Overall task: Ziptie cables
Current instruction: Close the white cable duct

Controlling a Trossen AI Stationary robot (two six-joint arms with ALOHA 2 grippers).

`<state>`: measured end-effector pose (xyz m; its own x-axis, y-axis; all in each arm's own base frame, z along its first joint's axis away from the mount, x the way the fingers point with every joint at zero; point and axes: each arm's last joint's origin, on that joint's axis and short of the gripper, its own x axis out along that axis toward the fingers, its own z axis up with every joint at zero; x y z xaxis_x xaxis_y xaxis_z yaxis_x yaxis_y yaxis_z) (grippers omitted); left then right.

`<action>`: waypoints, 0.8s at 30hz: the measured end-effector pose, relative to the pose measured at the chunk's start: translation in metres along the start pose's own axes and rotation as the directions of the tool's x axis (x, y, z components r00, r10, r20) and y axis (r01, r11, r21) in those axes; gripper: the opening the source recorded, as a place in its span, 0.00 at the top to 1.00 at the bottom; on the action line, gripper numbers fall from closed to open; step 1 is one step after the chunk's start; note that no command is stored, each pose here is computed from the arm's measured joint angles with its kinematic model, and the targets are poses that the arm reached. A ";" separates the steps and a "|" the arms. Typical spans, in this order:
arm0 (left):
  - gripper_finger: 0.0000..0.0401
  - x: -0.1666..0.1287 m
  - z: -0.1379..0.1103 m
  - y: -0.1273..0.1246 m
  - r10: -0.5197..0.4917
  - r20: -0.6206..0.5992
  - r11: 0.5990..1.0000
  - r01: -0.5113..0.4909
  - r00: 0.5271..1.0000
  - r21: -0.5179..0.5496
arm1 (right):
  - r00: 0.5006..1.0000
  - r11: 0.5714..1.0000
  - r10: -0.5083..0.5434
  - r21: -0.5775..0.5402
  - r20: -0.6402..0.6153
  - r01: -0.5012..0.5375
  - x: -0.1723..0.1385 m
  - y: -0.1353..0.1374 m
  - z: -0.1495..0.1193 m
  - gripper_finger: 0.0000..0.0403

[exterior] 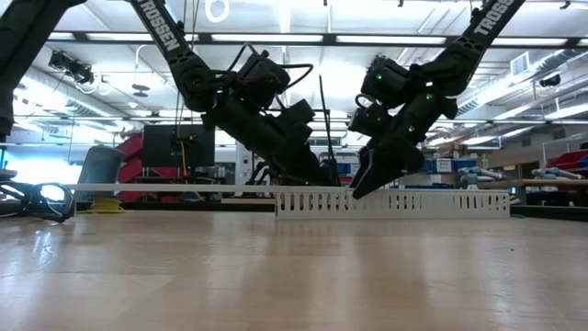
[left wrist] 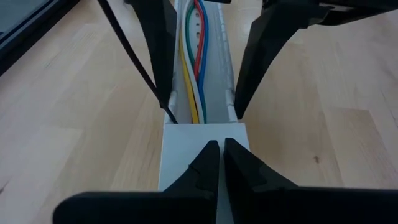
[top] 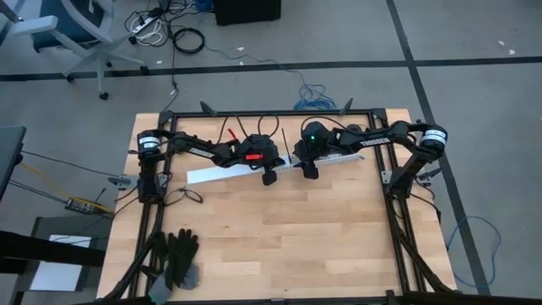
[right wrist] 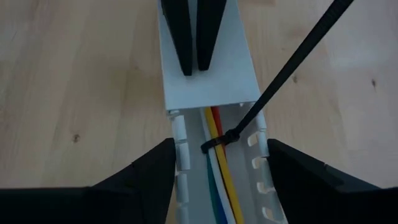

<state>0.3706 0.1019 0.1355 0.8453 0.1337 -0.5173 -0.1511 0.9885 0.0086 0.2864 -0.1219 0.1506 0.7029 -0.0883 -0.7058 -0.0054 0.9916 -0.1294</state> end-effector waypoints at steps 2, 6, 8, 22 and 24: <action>1.00 0.000 0.000 0.000 0.000 0.008 1.000 0.000 1.000 0.001 | 1.000 1.000 0.001 0.000 0.001 -0.001 0.000 0.000 0.000 0.45; 1.00 0.000 0.001 0.000 0.001 0.021 1.000 -0.001 1.000 0.004 | 1.000 1.000 0.003 0.000 0.005 -0.003 0.001 0.000 0.000 0.47; 1.00 0.002 0.001 0.000 0.000 0.026 1.000 0.000 1.000 0.005 | 1.000 1.000 0.006 0.000 0.006 -0.006 0.001 0.000 0.000 0.47; 1.00 0.038 0.015 0.003 -0.070 0.060 0.997 0.069 0.996 0.018 | 1.000 1.000 0.017 -0.002 0.012 -0.017 0.001 0.000 0.000 0.47; 1.00 0.039 0.017 0.003 -0.059 0.063 0.998 0.057 0.996 0.027 | 1.000 1.000 0.016 0.000 0.012 -0.016 0.001 0.000 0.000 0.47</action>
<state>0.4116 0.1114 0.1304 0.8832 0.0797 -0.4621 -0.0888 0.9960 0.0019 0.2872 -0.1220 0.1501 0.7114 -0.0712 -0.6992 -0.0163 0.9929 -0.1177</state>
